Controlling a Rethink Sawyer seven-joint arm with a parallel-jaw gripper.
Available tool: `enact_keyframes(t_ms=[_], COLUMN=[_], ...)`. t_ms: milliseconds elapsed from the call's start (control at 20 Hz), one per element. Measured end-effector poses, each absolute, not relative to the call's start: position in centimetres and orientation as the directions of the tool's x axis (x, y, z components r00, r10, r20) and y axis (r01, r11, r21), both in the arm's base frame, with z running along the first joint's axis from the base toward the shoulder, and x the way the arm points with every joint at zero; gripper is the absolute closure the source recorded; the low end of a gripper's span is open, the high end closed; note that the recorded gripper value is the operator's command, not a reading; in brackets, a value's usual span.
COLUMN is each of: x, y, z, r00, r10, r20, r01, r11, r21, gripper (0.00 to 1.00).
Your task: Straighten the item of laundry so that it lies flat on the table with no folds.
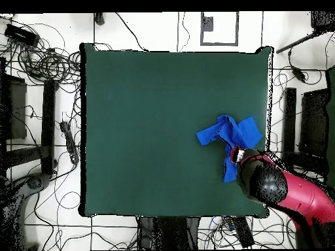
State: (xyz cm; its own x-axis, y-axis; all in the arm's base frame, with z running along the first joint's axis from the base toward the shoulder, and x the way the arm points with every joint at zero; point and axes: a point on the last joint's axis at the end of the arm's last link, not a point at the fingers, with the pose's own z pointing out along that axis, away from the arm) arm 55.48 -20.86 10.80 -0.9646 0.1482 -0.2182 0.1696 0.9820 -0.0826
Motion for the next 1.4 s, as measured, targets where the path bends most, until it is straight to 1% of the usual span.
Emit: enact_keyframes(t_ms=[450,900,1150,1400], x=[57.5,61.0,62.3,62.1], y=[-21.4,-19.9,-18.7,-18.3], z=[9.8,9.9,8.6,6.5], r00=[-0.961,-0.963,-0.965,-0.971], r10=[0.155,0.133,0.122,0.126], r20=[-0.229,-0.234,-0.231,-0.206], r01=[0.176,0.154,0.139,0.138], r11=[0.981,0.985,0.988,0.989], r21=[-0.077,-0.074,-0.061,-0.045], gripper=[0.0,0.0,0.0,0.0])
